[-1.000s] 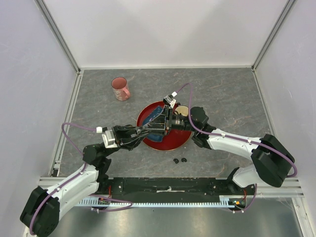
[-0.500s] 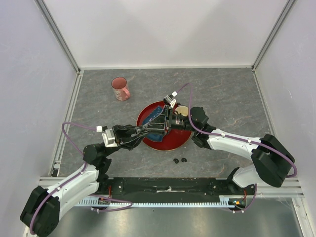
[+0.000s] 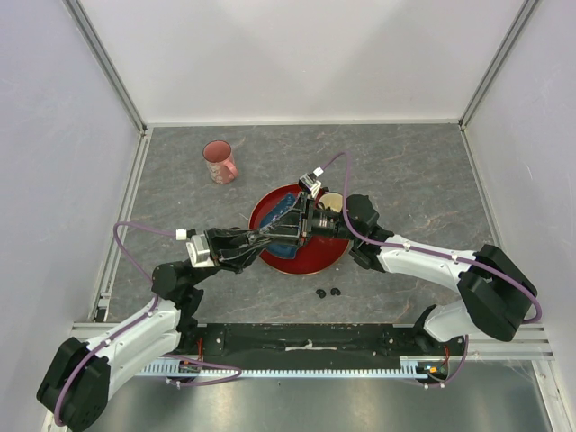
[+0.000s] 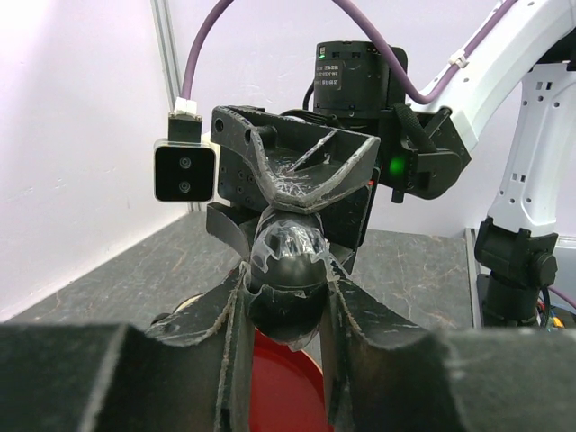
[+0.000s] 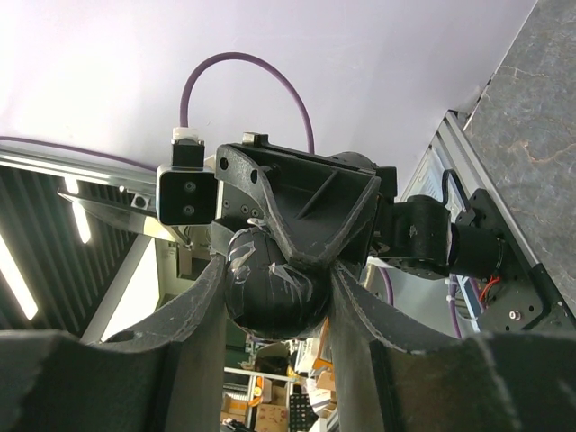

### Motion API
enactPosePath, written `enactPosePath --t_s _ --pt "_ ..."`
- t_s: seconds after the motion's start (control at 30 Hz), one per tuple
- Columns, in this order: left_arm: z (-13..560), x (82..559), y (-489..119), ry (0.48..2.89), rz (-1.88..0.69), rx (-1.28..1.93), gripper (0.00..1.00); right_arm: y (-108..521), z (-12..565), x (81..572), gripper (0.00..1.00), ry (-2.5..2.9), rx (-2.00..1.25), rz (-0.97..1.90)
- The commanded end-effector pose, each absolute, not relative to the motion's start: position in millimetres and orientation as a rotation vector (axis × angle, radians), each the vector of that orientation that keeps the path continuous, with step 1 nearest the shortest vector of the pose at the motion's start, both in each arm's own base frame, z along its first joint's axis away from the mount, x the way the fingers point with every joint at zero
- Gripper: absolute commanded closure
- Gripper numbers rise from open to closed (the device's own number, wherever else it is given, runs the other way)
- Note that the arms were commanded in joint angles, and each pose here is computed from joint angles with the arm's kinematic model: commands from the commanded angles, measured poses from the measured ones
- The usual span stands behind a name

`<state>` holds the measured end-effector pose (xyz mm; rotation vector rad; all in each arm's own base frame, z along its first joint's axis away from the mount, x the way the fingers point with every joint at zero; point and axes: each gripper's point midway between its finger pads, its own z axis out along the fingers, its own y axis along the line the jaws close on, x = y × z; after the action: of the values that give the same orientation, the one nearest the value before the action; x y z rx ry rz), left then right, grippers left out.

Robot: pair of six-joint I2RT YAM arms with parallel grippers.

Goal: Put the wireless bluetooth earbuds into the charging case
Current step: Adjust the charging case.

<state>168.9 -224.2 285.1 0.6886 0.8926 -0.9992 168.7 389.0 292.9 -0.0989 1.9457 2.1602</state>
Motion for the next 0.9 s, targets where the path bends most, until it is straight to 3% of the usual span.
enactPosePath --t_s 0.0,0.17,0.27,0.3,0.33,0.43,0.47,0.53,0.57,0.67,0.87 --pt "304.4 168.4 -216.9 0.818 -0.966 0.651 0.71 388.4 293.5 161.6 1.0 1.924 -0.146 2.174" --pt "301.8 169.6 -218.1 0.831 -0.969 0.655 0.7 387.8 299.2 160.0 1.0 1.9 -0.147 2.205" --pt "300.6 170.2 -219.1 0.834 -0.969 0.661 0.86 388.9 296.9 160.6 1.0 1.907 -0.14 2.211" --pt "299.6 171.3 -218.9 0.839 -0.967 0.657 0.98 388.6 297.5 160.4 1.0 1.904 -0.138 2.216" --pt "300.0 171.0 -218.8 0.837 -0.966 0.657 0.98 388.7 296.9 159.4 0.98 1.905 -0.14 2.22" --pt "297.6 172.3 -218.5 0.843 -0.954 0.66 0.98 388.2 298.0 158.9 0.73 1.894 -0.155 2.222" --pt "297.5 172.3 -217.9 0.841 -0.948 0.661 0.98 386.7 301.3 158.7 0.58 1.875 -0.158 2.219" --pt "295.1 173.6 -217.1 0.851 -0.94 0.657 0.98 384.9 302.5 160.2 0.48 1.843 -0.177 2.184" --pt "295.2 173.9 -216.6 0.852 -0.936 0.655 0.98 384.3 297.0 163.8 0.36 1.874 -0.168 2.14" --pt "292.3 176.0 -215.9 0.869 -0.927 0.651 0.98 375.4 295.1 173.7 0.26 1.91 -0.212 1.899" --pt "290.7 178.0 -215.7 0.885 -0.92 0.65 0.98 345.4 293.5 198.4 0.22 1.948 -0.316 1.412"
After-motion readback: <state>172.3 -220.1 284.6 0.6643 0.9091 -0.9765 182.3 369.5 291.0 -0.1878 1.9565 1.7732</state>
